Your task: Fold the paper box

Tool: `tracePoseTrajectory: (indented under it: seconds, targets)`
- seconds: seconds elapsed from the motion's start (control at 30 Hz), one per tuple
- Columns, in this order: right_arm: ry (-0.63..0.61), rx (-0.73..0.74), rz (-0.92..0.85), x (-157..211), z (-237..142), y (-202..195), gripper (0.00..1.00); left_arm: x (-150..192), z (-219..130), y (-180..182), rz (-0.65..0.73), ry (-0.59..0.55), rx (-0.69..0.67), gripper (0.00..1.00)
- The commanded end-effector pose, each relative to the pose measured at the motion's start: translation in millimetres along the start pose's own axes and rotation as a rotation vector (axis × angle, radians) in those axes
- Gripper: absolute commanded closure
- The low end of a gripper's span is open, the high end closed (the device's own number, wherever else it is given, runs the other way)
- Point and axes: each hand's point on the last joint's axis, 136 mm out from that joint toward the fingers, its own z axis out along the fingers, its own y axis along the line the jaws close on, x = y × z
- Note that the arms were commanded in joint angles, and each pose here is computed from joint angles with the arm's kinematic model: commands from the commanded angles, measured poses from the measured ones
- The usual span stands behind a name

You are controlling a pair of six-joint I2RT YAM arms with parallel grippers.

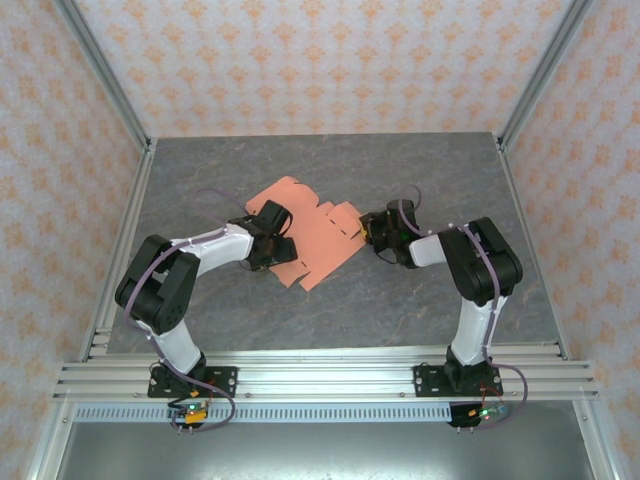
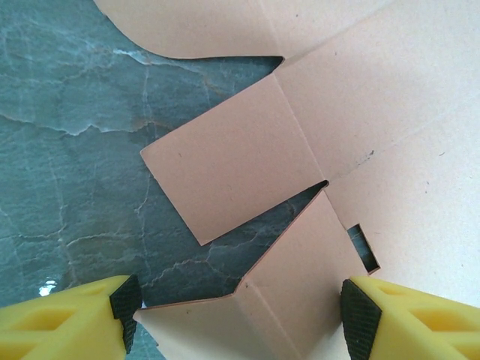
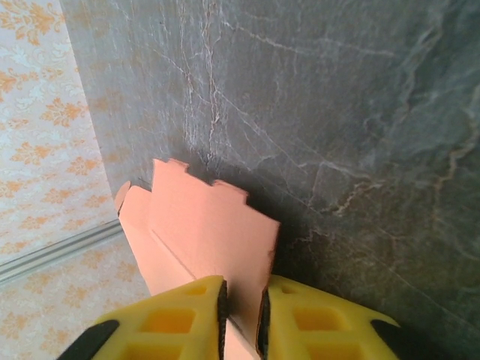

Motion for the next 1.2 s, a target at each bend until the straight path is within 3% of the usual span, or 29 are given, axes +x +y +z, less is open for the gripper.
tracePoseTrajectory:
  seconds: [0.0, 0.2, 0.33, 0.53, 0.8, 1.0, 1.17]
  targets:
    - [-0.001, -0.061, -0.037, -1.7, 2.3, 23.7, 0.83, 7.7, -1.8, -5.8, 0.008, 0.023, 0.009, 0.27]
    - [-0.018, -0.089, -0.11, -2.7, -3.0, 36.2, 0.98, -9.7, -34.2, -20.0, -0.004, -0.055, 0.078, 0.19]
    - [-0.05, -0.123, -0.213, -4.1, -15.7, 52.6, 1.0, -31.4, -72.7, -30.9, 0.0, -0.153, 0.127, 0.11]
    - [-0.187, -0.119, -0.52, -12.3, -63.8, 92.6, 1.0, -60.9, -129.6, -36.1, -0.002, -0.306, 0.173, 0.04]
    - [-0.379, -0.103, -0.987, -13.0, -149.4, 162.9, 1.0, -96.8, -162.8, -39.1, -0.09, -0.408, 0.272, 0.0]
    - [-0.406, -0.027, -1.463, 41.2, -169.3, 202.0, 1.0, -115.5, -169.0, -36.8, -0.198, -0.38, 0.395, 0.0]
    - [-0.219, 0.027, -1.734, 118.4, -129.5, 183.0, 1.0, -113.5, -165.8, -18.3, -0.212, -0.384, 0.353, 0.0]
